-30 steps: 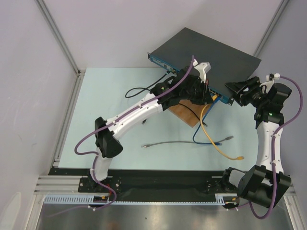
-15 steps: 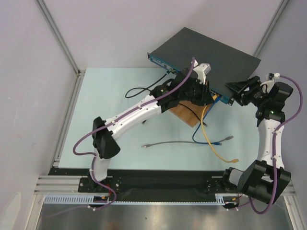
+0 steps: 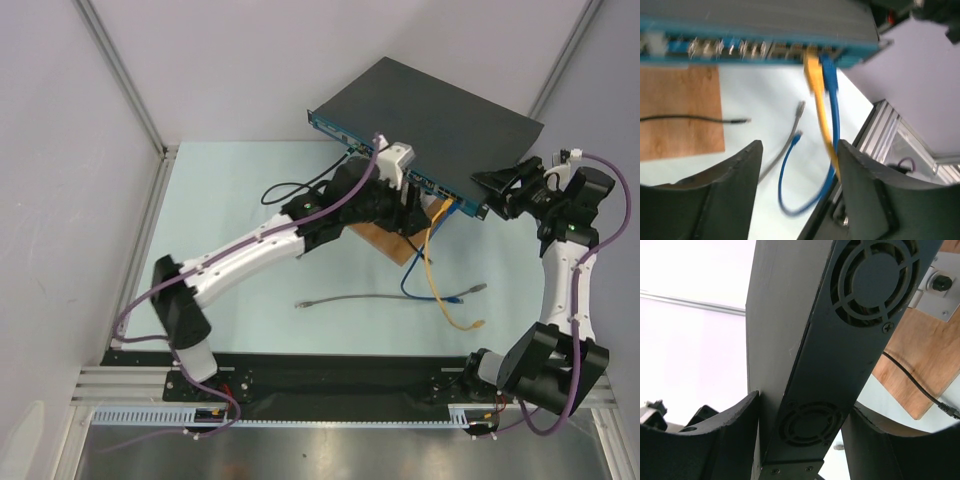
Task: Insert the plug into the switch port
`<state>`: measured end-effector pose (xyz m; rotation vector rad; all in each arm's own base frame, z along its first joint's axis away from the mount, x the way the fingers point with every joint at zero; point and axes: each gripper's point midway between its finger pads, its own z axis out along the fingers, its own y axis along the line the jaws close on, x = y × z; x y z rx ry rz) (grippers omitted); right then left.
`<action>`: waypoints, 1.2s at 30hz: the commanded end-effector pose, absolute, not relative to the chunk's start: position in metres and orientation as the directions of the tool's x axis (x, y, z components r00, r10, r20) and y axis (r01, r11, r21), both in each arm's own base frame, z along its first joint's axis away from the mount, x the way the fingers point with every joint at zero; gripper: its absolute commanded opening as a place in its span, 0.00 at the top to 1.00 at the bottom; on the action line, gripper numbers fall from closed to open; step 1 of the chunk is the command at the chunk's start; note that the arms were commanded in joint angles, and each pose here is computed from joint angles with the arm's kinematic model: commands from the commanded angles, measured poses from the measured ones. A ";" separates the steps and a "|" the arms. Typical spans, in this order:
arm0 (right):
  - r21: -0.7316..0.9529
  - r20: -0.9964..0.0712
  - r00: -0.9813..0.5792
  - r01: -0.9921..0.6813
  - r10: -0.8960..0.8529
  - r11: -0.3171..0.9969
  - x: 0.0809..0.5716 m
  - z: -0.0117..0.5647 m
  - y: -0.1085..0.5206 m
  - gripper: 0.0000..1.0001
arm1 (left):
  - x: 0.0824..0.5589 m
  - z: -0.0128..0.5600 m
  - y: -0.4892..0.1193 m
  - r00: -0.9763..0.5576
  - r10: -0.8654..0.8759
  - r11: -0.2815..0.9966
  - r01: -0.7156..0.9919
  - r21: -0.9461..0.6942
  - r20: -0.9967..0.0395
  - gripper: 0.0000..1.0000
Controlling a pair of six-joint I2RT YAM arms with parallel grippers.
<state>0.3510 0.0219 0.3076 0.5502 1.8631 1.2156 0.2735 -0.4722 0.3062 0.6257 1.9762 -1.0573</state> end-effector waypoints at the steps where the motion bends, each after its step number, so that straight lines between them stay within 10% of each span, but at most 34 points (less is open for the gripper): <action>1: 0.804 -0.581 -0.576 -0.297 0.576 0.515 0.357 0.322 0.039 1.00 | 0.263 0.361 -0.433 -0.419 -0.020 0.461 0.802 -0.380 -0.908 0.29; 5: 0.794 -0.592 -0.580 -0.302 0.559 0.528 0.358 0.323 0.034 0.86 | 0.246 0.360 -0.385 -0.243 0.079 0.455 0.872 -0.182 -0.967 0.18; 9: 0.780 -0.608 -0.574 -0.304 0.548 0.546 0.359 0.326 0.025 0.50 | 0.220 0.304 -0.342 -0.119 0.274 0.356 0.934 -0.014 -0.954 0.19; 18: 0.750 -0.636 -0.550 -0.279 0.541 0.599 0.358 0.331 0.006 0.03 | 0.183 0.169 -0.270 0.045 0.642 0.153 0.971 0.186 -0.766 0.21; 36: 0.641 -0.747 -0.419 -0.251 0.516 0.725 0.330 0.382 -0.059 0.00 | 0.246 0.019 -0.265 0.042 0.921 0.066 0.963 0.262 -0.387 0.39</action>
